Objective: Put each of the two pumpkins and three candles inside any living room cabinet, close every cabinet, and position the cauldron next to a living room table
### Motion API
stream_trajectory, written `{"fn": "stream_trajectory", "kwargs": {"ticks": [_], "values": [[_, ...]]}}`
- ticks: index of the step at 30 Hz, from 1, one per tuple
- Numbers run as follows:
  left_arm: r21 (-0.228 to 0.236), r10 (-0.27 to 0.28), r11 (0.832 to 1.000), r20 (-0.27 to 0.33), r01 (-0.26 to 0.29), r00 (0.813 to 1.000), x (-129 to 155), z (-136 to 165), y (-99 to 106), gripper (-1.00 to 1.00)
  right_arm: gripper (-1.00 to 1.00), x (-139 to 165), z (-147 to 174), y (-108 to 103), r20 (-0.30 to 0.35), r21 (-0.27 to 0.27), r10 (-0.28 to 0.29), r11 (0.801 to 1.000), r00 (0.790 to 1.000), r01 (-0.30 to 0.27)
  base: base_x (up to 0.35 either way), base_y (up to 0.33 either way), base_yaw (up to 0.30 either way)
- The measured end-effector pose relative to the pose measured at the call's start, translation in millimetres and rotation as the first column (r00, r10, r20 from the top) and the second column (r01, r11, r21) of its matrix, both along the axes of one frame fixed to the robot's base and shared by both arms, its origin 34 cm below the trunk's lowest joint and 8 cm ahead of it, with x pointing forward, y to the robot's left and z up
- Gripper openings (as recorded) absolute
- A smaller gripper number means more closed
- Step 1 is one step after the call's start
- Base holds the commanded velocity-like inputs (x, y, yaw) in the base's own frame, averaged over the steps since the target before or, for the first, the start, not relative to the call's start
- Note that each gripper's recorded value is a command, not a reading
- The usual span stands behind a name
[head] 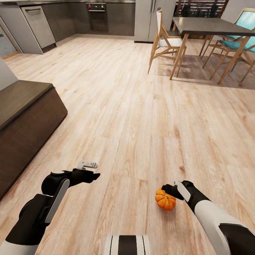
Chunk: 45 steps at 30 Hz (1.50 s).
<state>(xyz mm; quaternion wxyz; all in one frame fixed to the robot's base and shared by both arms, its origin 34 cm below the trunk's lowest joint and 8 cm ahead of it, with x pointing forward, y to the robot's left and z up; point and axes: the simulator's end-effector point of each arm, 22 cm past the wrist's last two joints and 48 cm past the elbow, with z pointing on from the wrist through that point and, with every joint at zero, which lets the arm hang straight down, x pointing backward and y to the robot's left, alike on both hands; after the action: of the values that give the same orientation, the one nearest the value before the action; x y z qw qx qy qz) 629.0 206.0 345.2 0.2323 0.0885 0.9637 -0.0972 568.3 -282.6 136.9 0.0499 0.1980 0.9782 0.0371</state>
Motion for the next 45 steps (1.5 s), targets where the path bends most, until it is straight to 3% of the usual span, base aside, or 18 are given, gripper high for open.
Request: {"fn": "stream_trajectory", "kwargs": {"ticks": [45], "values": [[-0.001, -0.001, 1.0, -0.021, 0.001, 1.0, -3, -12, -1, 1.0, 1.0, -8, -10, -5, -0.022, -0.01, -0.001, 1.0, 1.0, 0.0, 0.035, 0.005, 0.0]]}}
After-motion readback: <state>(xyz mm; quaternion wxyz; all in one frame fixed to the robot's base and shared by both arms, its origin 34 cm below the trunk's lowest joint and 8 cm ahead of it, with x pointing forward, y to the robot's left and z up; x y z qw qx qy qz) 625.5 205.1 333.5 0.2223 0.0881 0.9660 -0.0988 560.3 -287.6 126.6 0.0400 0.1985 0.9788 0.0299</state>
